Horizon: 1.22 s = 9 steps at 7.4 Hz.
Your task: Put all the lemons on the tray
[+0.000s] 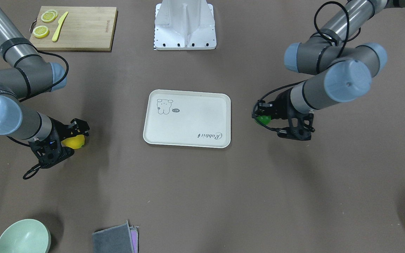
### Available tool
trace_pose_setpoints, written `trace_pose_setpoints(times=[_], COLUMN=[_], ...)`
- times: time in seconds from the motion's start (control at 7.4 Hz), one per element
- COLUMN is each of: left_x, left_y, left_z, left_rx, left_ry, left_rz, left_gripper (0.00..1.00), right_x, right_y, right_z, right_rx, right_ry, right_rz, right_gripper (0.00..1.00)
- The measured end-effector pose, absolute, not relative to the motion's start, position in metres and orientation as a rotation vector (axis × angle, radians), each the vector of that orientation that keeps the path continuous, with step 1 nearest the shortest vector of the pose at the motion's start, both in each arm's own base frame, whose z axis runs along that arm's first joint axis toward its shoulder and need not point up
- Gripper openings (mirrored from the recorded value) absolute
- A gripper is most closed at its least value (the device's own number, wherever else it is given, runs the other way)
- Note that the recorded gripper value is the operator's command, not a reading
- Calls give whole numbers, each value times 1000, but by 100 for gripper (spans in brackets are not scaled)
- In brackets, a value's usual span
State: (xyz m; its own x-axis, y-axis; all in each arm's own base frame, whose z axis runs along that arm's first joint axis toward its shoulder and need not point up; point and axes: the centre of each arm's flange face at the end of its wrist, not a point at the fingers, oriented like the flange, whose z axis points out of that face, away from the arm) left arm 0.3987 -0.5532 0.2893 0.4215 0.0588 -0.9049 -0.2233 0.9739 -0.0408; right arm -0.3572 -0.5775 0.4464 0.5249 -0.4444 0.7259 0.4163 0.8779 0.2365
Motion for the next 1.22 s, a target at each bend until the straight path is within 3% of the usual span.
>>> trace_pose_setpoints(times=[0.54,1.08,1.22], left_x=[491,542,549], left_y=[-495,-515,-518], left_z=[260,253,260], left_rx=[-122,-112,-101], left_ry=[1132,1131,1130], left_rz=[286,300,300], left_gripper=[0,0,0], right_x=[-353,-364,-365], right_y=[-573,-564,-563], right_z=[463,471,477], right_rx=[16,-7,-14], right_ry=[-869,-864,-860], right_rz=[-511,-527,-529], right_gripper=[99,98,81])
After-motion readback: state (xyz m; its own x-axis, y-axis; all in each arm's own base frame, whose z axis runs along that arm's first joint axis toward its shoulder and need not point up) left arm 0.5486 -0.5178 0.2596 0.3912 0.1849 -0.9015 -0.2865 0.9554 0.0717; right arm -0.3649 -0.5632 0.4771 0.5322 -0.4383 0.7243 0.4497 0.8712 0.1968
